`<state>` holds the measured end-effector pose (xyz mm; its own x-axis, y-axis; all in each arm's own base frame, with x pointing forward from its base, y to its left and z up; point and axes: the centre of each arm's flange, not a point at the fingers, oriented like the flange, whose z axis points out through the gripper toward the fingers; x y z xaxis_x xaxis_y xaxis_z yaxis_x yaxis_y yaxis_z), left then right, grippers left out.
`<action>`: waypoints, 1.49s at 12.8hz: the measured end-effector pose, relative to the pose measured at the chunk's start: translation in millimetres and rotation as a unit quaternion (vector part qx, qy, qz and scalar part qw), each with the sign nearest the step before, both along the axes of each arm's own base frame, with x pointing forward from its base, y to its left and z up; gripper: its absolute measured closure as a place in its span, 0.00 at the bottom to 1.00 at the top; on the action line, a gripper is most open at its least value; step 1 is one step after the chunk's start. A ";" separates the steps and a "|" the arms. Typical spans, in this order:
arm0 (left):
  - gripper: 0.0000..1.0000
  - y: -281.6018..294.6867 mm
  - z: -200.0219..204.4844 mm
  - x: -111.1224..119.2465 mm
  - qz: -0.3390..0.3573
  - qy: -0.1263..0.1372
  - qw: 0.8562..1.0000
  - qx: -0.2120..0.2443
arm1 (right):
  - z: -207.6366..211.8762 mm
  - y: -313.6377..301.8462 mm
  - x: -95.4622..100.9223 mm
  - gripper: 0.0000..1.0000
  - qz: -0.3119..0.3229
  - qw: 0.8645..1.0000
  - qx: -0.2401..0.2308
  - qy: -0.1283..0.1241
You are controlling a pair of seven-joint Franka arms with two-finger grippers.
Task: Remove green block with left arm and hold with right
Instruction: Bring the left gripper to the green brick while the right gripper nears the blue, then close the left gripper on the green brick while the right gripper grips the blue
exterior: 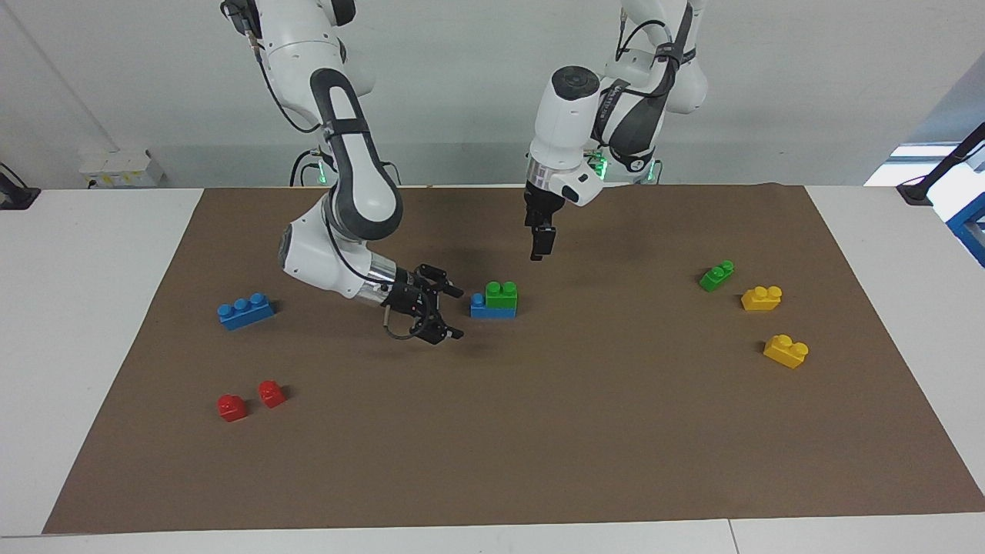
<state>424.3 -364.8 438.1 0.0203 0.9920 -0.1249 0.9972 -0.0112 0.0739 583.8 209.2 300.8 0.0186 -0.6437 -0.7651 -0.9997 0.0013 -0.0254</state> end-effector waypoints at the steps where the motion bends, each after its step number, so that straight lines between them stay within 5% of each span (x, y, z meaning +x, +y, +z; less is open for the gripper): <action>1: 0.00 -3.1 1.2 2.0 0.003 -0.003 1.000 -0.003 | -5.3 1.3 -0.7 0.00 0.002 1.000 -0.002 0.002; 12: 0.00 -28.4 -30.1 58.7 0.017 -0.022 1.000 0.009 | -40.9 -8.7 -27.4 0.00 0.023 0.999 0.000 0.026; 19: 0.00 -42.9 -63.2 55.9 0.044 -0.013 0.998 0.036 | -41.8 24.8 -39.9 0.00 0.004 1.000 0.006 0.016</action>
<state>480.2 -407.7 374.9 -0.0643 0.9965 -0.0536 0.9924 0.0695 0.1016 544.0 234.0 259.0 -0.0005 -0.6348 -0.7727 -1.0000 -0.0064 0.0059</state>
